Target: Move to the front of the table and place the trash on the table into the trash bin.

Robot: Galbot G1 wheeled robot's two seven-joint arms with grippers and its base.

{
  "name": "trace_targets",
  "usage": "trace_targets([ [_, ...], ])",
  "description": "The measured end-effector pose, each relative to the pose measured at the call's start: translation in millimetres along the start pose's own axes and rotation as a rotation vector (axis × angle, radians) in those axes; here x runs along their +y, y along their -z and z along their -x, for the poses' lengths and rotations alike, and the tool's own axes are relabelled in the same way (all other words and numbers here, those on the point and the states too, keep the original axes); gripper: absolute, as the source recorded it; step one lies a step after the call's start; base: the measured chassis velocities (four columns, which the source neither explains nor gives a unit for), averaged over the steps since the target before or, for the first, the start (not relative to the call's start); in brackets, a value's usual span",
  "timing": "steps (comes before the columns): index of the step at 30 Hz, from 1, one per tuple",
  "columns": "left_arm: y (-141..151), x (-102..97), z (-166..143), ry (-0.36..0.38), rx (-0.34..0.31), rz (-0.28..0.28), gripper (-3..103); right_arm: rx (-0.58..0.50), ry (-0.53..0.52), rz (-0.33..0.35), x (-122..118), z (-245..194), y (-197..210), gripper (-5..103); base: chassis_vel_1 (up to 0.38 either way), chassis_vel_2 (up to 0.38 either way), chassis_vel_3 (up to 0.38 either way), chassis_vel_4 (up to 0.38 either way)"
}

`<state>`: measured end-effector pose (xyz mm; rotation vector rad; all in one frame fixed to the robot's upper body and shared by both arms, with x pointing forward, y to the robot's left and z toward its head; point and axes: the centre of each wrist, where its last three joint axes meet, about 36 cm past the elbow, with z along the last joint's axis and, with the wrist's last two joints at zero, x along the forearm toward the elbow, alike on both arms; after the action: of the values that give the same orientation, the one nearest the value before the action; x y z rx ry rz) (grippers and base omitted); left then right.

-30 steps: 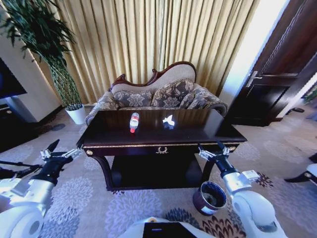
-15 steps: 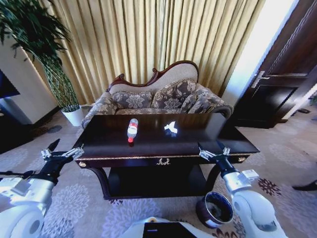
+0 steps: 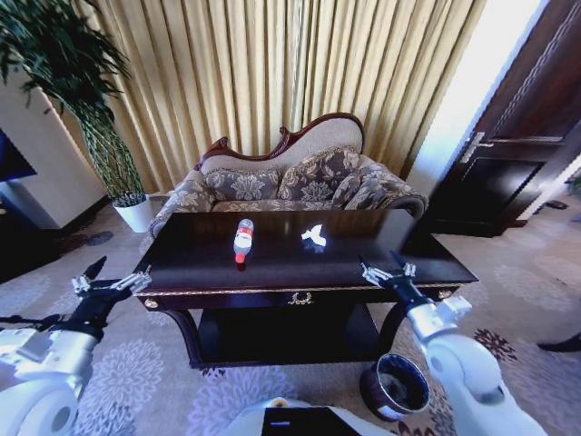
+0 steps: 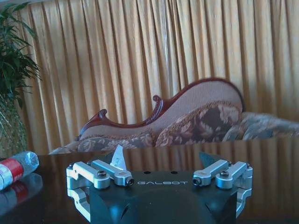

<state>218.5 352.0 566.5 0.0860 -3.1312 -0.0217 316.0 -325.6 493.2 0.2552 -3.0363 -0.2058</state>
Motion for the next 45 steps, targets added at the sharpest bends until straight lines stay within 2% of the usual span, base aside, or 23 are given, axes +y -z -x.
trace_targets([
  [5,-1,1.0,-3,0.014,0.006,-0.003,100,0.019,0.019,-0.013,0,28,5,100,0.000,0.000,0.000,0.000],
  [16,-8,0.7,-10,0.049,0.036,0.007,100,0.084,0.132,-0.008,25,95,-15,100,0.000,0.000,0.000,0.000],
  [22,-11,0.3,-14,0.066,0.052,0.010,100,0.082,0.159,-0.031,27,130,-11,100,0.000,0.000,0.000,0.000],
  [31,-12,-0.9,-14,0.074,0.053,0.019,100,0.097,0.178,-0.030,34,167,-16,100,0.000,0.000,0.000,0.000],
  [45,-13,-2.0,-13,0.066,0.059,0.013,100,0.148,0.146,-0.042,34,193,-36,100,0.000,0.000,0.000,0.000],
])
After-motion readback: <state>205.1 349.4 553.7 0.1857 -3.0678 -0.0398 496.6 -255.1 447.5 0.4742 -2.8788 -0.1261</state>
